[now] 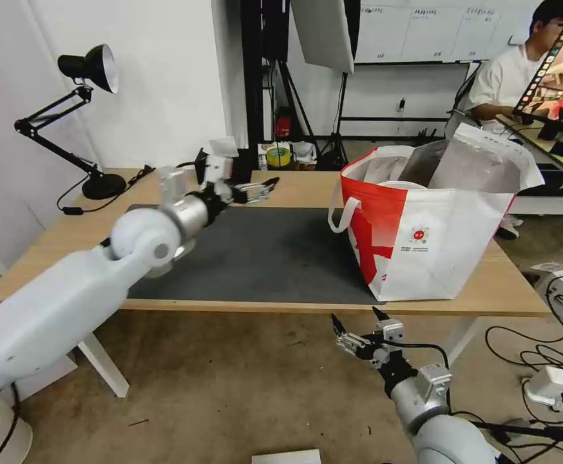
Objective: Pick up the trash from the table and place it into the takeout bag.
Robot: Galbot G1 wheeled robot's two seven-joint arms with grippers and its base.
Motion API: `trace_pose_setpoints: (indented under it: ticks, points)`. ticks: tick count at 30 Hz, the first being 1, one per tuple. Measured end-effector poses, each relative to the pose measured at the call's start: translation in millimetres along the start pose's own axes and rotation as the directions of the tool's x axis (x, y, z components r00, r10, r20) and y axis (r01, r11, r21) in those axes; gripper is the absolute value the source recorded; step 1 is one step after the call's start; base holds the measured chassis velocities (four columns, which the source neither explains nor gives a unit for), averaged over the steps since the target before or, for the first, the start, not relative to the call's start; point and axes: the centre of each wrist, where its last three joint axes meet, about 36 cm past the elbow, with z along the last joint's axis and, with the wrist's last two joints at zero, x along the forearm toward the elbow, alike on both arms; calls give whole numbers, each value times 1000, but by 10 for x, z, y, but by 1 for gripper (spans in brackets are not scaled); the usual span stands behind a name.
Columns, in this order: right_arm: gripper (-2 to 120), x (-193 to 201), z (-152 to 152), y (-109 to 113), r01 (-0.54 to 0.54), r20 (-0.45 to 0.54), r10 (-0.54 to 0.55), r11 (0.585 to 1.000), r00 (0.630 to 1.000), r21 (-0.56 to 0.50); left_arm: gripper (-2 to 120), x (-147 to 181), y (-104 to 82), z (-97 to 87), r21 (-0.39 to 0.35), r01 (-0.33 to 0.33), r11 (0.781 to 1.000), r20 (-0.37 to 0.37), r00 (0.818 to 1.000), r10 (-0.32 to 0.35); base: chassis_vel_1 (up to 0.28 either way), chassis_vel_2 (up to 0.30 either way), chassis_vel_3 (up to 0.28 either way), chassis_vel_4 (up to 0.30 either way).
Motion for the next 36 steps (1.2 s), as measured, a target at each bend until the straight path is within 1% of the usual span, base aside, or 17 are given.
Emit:
trace_pose_setpoints:
  ticks: [1, 4, 5, 8, 9, 13, 14, 16, 17, 20, 22, 23, 25, 26, 30, 34, 36]
  points:
    - [100, 0, 0, 0, 0, 0, 0, 1000, 1000, 0, 100, 0, 0, 0, 0, 0, 1000, 0, 1000, 0, 0, 0, 0, 0]
    - [100, 0, 0, 0, 0, 0, 0, 1000, 1000, 0, 100, 395, 174, 198, -17, 72, 997, 22, 997, -71, 0, 0, 0, 0]
    - [100, 0, 0, 0, 0, 0, 0, 1000, 1000, 0, 100, 395, 174, 198, -17, 72, 997, 22, 997, -71, 0, 0, 0, 0]
    - [100, 0, 0, 0, 0, 0, 0, 1000, 1000, 0, 100, 648, 256, 507, -31, 134, 991, 34, 991, -133, 0, 0, 0, 0]
    - [100, 0, 0, 0, 0, 0, 0, 1000, 1000, 0, 100, 648, 256, 507, -31, 134, 991, 34, 991, -133, 0, 0, 0, 0]
    - [100, 0, 0, 0, 0, 0, 0, 1000, 1000, 0, 100, 888, 315, 759, -36, 194, 980, 46, 980, -192, 0, 0, 0, 0]
    - [100, 0, 0, 0, 0, 0, 0, 1000, 1000, 0, 100, 888, 315, 759, -36, 194, 980, 46, 980, -192, 0, 0, 0, 0]
    - [100, 0, 0, 0, 0, 0, 0, 1000, 1000, 0, 100, 1062, 366, 839, -37, 236, 971, 63, 970, -233, 0, 0, 0, 0]
    - [100, 0, 0, 0, 0, 0, 0, 1000, 1000, 0, 100, 1062, 366, 839, -37, 236, 971, 63, 970, -233, 0, 0, 0, 0]
    - [100, 0, 0, 0, 0, 0, 0, 1000, 1000, 0, 100, 1192, 409, 909, -33, 274, 961, 79, 959, -271, 0, 0, 0, 0]
    - [100, 0, 0, 0, 0, 0, 0, 1000, 1000, 0, 100, 1291, 451, 937, -31, 322, 946, 90, 944, -318, 0, 0, 0, 0]
    - [100, 0, 0, 0, 0, 0, 0, 1000, 1000, 0, 100, 1291, 451, 937, -31, 322, 946, 90, 944, -318, 0, 0, 0, 0]
    - [100, 0, 0, 0, 0, 0, 0, 1000, 1000, 0, 100, 1385, 475, 972, -26, 375, 927, 90, 924, -371, 0, 0, 0, 0]
    - [100, 0, 0, 0, 0, 0, 0, 1000, 1000, 0, 100, 1385, 475, 972, -26, 375, 927, 90, 924, -371, 0, 0, 0, 0]
    - [100, 0, 0, 0, 0, 0, 0, 1000, 1000, 0, 100, 1547, 432, 1114, -23, 425, 905, 66, 904, -423, 0, 0, 0, 0]
    - [100, 0, 0, 0, 0, 0, 0, 1000, 1000, 0, 100, 1619, 384, 1195, -15, 436, 900, 55, 899, -435, 0, 0, 0, 0]
    - [100, 0, 0, 0, 0, 0, 0, 1000, 1000, 0, 100, 1694, 318, 1290, -5, 448, 894, 48, 893, -447, 0, 0, 0, 0]
